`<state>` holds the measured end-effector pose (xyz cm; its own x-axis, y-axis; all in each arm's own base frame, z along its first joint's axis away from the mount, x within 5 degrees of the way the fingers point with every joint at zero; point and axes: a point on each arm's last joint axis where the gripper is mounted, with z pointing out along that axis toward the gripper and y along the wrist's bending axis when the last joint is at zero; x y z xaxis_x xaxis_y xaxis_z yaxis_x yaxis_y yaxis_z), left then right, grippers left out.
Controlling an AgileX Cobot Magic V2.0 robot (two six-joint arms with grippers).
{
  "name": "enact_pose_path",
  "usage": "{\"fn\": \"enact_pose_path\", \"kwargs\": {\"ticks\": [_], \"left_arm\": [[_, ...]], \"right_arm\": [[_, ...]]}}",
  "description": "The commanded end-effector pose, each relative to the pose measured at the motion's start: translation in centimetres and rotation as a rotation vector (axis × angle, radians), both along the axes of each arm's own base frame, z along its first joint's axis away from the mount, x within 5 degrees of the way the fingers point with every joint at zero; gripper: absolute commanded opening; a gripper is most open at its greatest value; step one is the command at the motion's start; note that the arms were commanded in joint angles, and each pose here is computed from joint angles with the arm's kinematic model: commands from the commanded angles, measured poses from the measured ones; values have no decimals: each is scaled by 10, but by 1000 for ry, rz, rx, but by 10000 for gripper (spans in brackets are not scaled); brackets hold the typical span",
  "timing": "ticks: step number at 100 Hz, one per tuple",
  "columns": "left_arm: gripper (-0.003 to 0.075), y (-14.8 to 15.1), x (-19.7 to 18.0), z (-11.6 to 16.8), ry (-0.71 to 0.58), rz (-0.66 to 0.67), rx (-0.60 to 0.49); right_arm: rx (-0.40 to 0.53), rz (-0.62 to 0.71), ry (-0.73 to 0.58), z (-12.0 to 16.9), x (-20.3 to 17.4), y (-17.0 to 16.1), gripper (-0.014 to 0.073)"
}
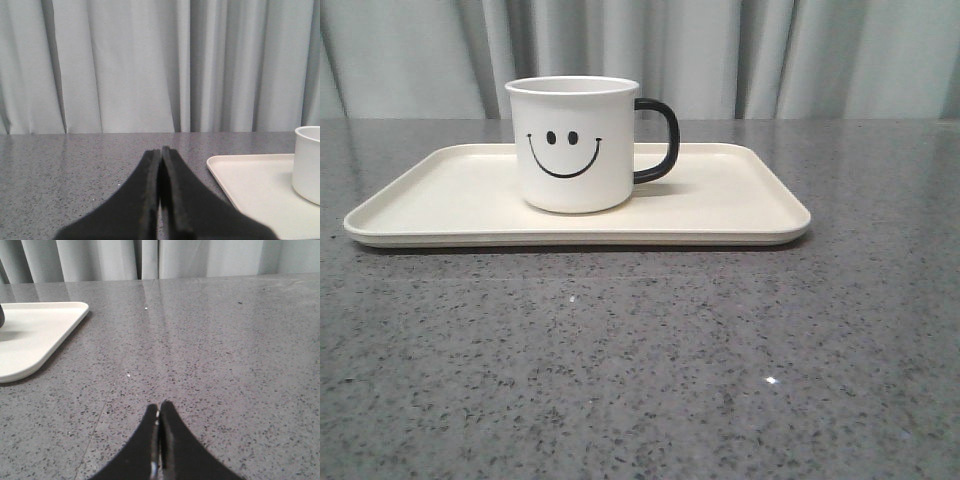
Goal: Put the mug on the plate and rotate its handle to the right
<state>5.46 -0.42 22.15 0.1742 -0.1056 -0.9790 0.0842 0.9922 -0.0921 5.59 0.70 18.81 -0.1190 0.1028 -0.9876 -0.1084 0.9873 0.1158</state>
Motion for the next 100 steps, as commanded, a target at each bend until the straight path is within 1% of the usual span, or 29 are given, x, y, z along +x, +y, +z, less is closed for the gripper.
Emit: {"fn": "enact_pose_path", "kwargs": {"ticks": [1, 33, 48, 100], "left_arm": [[-20, -1, -4, 5, -98, -12, -21], [-20, -1, -4, 5, -98, -12, -21], [-20, -1, -4, 5, -98, -12, -21], [-20, -1, -4, 5, -98, -12, -21]], "right_arm": [[-5, -6, -111, 10, -1, -1, -120], [-23, -7, -120, 10, -1, -1, -120], [-20, -8, -142, 12, -1, -1, -120], [-20, -7, -141, 12, -1, -1, -120]]}}
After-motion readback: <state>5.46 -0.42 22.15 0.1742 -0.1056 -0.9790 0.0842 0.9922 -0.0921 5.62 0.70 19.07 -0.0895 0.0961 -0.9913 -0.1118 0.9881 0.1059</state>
